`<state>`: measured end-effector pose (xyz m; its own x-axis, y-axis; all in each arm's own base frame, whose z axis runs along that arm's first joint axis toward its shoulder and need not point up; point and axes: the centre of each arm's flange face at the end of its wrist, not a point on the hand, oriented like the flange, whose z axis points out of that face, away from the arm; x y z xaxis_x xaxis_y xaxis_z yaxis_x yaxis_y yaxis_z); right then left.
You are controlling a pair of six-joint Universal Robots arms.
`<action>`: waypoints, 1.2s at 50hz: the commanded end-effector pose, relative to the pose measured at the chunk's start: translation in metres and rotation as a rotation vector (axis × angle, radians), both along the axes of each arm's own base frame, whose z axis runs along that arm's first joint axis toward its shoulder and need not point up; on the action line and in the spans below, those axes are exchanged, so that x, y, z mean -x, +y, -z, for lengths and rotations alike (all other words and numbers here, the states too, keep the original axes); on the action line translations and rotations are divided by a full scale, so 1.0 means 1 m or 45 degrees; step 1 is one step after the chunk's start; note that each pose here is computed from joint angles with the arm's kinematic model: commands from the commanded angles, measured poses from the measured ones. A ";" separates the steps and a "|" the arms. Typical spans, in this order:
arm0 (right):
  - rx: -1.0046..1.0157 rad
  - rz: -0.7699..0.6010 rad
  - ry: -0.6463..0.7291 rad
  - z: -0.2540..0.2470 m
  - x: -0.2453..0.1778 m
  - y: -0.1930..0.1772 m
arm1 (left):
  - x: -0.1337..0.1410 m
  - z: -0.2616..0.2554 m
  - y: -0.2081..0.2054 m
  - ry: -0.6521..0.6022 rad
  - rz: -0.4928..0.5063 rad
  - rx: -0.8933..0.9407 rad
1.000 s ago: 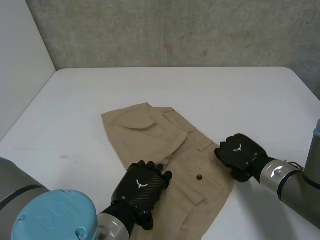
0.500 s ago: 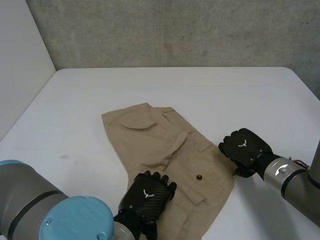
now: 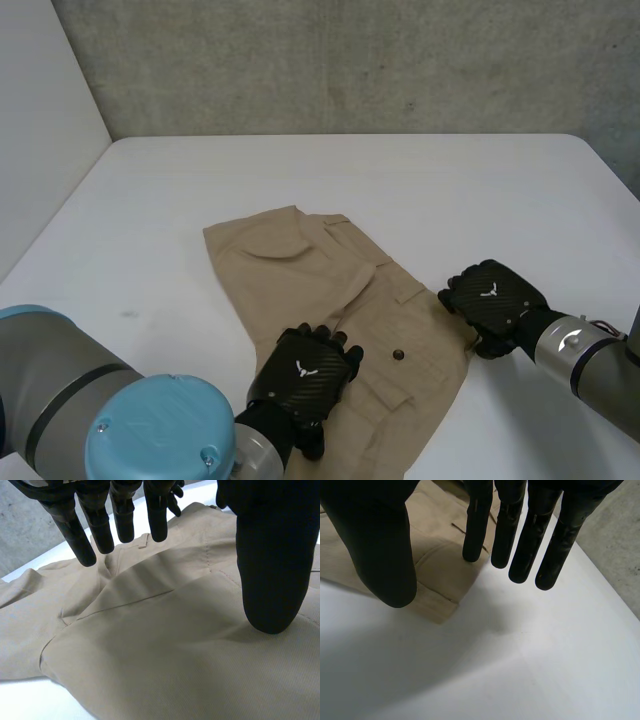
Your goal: Fold the shorts.
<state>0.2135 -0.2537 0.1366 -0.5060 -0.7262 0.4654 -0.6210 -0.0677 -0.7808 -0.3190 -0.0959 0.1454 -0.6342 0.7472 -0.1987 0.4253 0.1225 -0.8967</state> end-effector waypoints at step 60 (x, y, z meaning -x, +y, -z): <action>0.437 0.147 -0.406 -0.212 0.008 0.032 | -0.047 -0.222 -0.013 0.737 -0.179 0.599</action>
<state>0.2099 -0.2329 0.2771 -0.6495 -0.5845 0.4863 -0.4670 -0.1981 -0.8618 -0.3047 -0.1187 0.2893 -0.7615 0.6286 -0.1582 0.0819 -0.1488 -0.9855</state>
